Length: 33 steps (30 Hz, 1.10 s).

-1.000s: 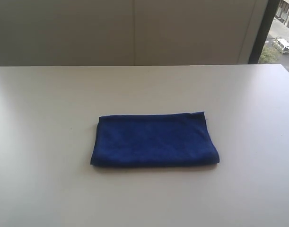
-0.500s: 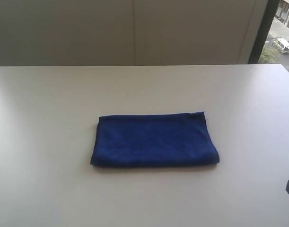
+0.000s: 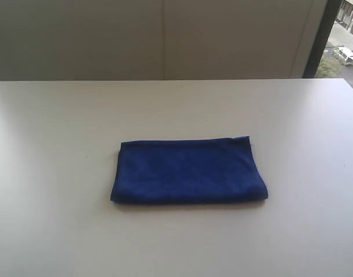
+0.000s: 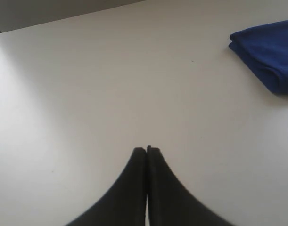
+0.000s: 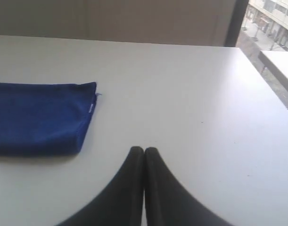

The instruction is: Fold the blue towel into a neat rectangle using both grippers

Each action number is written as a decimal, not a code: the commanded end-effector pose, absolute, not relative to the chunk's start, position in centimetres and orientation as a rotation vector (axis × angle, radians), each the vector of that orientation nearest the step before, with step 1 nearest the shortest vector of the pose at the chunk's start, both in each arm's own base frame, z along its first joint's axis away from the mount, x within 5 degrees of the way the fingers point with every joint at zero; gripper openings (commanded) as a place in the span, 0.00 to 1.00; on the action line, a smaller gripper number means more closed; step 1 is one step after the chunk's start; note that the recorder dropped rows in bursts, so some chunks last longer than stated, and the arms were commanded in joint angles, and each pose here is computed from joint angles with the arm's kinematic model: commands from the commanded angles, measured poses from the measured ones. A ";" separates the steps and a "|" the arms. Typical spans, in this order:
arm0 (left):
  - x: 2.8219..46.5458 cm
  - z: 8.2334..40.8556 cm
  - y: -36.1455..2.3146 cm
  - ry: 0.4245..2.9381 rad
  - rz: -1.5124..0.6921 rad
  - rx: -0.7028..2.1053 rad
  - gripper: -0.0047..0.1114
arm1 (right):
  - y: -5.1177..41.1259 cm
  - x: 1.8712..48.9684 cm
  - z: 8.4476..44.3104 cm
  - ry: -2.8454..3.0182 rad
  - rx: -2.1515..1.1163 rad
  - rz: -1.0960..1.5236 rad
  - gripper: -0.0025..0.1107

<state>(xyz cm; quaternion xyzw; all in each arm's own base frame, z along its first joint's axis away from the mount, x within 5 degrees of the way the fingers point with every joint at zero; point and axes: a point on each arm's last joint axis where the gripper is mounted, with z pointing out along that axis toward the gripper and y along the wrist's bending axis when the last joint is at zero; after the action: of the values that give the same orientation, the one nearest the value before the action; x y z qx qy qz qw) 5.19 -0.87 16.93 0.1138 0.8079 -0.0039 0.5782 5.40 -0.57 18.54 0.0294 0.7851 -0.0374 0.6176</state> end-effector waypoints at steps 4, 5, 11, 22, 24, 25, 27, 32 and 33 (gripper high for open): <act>5.2 16.9 -0.9 1.884 -0.015 0.266 0.04 | -0.7 5.4 18.5 1.800 0.084 -0.117 0.02; 5.2 16.9 -0.9 1.884 -0.015 0.266 0.04 | -0.7 5.4 18.5 1.800 0.084 -0.117 0.02; 5.2 16.9 -0.9 1.884 -0.015 0.266 0.04 | -0.4 5.4 18.5 1.793 0.022 -0.072 0.02; 5.2 16.9 -0.9 1.884 -0.015 0.266 0.04 | -0.2 5.4 18.5 1.797 -0.014 -0.043 0.02; 5.2 16.9 -0.9 1.884 -0.015 0.266 0.04 | -0.2 5.4 18.5 1.796 -0.014 -0.043 0.02; 5.2 16.9 -0.9 1.884 -0.015 0.266 0.04 | -0.2 5.4 18.5 1.796 -0.013 -0.041 0.02; 5.2 16.9 -0.9 1.884 -0.015 0.266 0.04 | -0.2 5.4 18.5 1.796 -0.013 -0.041 0.02; 5.2 16.9 -0.9 1.884 -0.015 0.266 0.04 | -0.2 5.4 18.5 1.796 -0.013 -0.041 0.02; 5.2 16.9 -0.9 1.884 -0.015 0.266 0.04 | -0.2 5.4 18.5 1.796 -0.013 -0.041 0.02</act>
<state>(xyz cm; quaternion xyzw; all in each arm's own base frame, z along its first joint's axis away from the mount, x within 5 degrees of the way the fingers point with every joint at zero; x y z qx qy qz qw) 5.19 -0.87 16.93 0.1145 0.8078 -0.0034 0.5782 5.42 -0.16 18.54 -0.0019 0.7856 -0.0152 0.6186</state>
